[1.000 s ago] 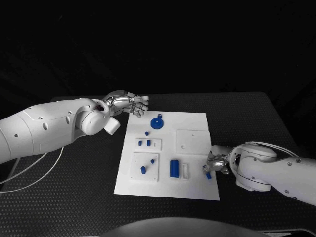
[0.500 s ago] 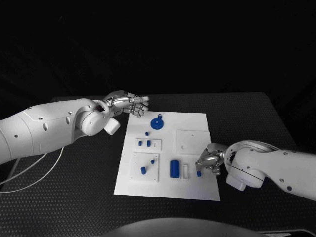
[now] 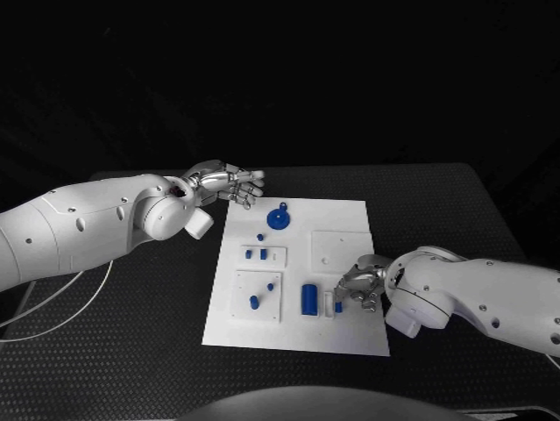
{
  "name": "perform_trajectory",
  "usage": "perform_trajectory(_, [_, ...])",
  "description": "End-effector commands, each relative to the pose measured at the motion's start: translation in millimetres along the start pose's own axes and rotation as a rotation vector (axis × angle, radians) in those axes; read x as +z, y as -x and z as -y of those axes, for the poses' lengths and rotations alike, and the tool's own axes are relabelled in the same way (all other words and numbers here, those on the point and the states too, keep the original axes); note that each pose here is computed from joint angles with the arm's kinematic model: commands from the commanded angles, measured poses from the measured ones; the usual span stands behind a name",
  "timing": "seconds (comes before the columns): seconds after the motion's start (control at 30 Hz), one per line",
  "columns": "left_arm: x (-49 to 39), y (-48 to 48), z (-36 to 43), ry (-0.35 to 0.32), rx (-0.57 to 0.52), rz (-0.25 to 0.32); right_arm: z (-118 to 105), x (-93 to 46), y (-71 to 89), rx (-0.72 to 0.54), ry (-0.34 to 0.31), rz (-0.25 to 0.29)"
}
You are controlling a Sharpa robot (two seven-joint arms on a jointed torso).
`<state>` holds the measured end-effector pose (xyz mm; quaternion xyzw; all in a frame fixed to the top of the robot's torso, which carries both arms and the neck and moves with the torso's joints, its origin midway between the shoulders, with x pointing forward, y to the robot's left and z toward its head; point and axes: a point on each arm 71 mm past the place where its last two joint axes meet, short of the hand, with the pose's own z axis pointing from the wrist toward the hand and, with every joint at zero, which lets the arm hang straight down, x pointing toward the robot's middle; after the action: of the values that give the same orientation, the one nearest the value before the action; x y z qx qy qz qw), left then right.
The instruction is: Assemble the parts on the task board
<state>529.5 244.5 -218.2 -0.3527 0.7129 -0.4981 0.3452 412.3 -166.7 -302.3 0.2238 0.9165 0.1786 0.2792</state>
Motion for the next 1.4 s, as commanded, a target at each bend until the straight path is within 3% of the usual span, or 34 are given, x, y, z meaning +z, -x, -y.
perform_trajectory(0.03, [0.9, -2.6, 2.0, -0.009, 0.000, -0.014, -0.9, 1.0, -4.5, 0.038, -0.013, -0.041])
perform_trajectory(0.33, [0.9, -2.9, 1.9, -0.007, 0.000, -0.017, -4.2, 4.7, -11.9, 0.029, -0.014, -0.071])
perform_trajectory(1.1, [0.8, -2.4, 1.7, -0.004, 0.002, -0.017, -5.4, 8.3, -15.2, 0.010, 0.007, -0.075])
perform_trajectory(1.3, [0.7, -2.8, 1.6, -0.001, 0.005, -0.021, -2.4, 7.7, -18.9, -0.026, -0.008, -0.145])
perform_trajectory(1.4, [0.7, -2.6, 1.5, -0.001, 0.006, -0.020, -3.2, 7.3, -19.7, -0.027, -0.003, -0.148])
